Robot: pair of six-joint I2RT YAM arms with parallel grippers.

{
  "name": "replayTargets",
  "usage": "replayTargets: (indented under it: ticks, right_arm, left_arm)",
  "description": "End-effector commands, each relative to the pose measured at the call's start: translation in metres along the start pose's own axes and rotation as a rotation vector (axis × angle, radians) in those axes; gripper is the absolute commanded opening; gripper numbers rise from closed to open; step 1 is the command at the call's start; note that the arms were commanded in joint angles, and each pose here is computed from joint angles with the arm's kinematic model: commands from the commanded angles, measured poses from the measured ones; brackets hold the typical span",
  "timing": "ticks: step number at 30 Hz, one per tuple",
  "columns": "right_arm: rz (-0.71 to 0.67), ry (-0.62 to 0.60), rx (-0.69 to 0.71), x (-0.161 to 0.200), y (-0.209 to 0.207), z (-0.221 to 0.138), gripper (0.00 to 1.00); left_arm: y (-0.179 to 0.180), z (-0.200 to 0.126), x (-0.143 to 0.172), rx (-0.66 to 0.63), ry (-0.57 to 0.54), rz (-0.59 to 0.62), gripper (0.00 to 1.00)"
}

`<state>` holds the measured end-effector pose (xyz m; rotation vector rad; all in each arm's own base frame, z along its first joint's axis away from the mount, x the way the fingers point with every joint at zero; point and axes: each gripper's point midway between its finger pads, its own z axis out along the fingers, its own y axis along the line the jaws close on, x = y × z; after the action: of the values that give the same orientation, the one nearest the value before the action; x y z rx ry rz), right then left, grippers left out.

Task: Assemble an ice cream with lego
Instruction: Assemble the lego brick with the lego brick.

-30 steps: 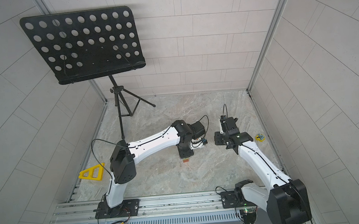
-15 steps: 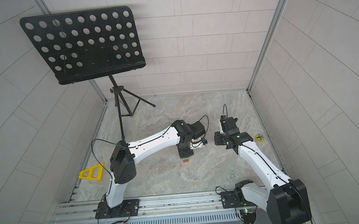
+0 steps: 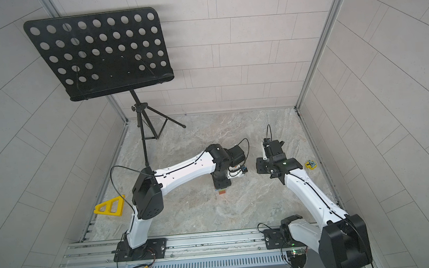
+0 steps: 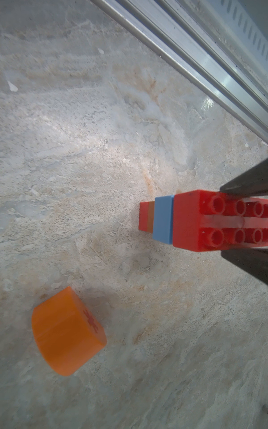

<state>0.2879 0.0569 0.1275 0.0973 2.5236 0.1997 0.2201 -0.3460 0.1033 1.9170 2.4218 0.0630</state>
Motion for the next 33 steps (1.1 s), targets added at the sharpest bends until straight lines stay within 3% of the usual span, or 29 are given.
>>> replayTargets:
  ticks: [1, 33]
  right_arm:
    - [-0.003, 0.010, 0.010, 0.002, -0.003, 0.001, 0.46]
    - [-0.004, 0.021, -0.001, 0.004, -0.001, 0.000, 0.46]
  left_arm:
    - [-0.004, 0.019, 0.011, 0.029, 0.058, 0.004, 0.22]
    - [-0.028, 0.075, 0.055, 0.125, 0.218, -0.036, 0.22]
